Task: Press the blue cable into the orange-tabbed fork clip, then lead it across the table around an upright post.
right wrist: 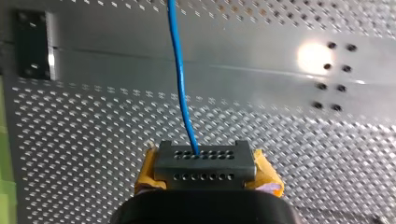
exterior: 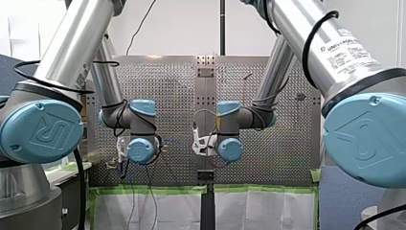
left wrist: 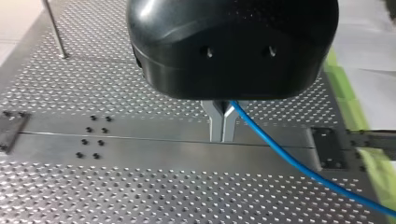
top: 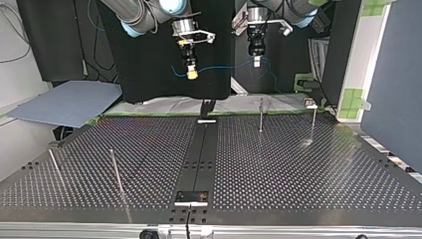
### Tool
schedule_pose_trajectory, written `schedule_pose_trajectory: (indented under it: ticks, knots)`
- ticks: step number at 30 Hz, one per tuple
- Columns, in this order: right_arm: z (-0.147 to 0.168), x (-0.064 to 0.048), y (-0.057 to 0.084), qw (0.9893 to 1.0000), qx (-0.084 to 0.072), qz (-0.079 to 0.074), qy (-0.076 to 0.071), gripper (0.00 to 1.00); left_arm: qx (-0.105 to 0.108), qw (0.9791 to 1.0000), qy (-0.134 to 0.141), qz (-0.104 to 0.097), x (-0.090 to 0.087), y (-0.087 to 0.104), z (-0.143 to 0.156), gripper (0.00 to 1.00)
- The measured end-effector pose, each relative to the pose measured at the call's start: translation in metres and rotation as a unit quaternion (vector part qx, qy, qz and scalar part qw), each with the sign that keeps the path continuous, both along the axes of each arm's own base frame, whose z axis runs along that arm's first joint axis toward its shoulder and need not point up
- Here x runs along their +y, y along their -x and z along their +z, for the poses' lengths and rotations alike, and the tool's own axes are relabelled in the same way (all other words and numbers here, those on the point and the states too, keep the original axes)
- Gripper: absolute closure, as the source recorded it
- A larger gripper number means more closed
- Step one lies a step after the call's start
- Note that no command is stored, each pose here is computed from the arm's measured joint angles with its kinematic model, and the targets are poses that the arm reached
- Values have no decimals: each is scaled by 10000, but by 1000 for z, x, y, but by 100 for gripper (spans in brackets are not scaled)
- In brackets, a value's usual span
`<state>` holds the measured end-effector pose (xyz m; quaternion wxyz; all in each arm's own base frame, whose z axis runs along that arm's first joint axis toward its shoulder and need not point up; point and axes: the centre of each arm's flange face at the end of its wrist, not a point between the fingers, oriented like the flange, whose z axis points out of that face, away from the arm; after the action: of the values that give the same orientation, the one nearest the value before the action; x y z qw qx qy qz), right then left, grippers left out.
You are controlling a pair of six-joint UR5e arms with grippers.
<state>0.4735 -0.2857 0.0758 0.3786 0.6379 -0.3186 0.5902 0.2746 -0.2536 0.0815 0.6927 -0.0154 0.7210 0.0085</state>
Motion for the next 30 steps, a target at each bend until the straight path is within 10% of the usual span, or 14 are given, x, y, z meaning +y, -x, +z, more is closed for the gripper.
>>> schedule_pose_trajectory:
  ticks: [16,22,30]
  knots:
    - [-53,47,-57,9982,514,17,-317,100,228,9996,-143,-4,4,7,-3,100]
    - [-82,57,-57,9967,666,-14,-454,100,224,9997,-78,-36,7,9,-4,100]
    - [-64,48,-63,9978,285,-268,-528,100,-93,9990,431,-113,12,20,10,100]
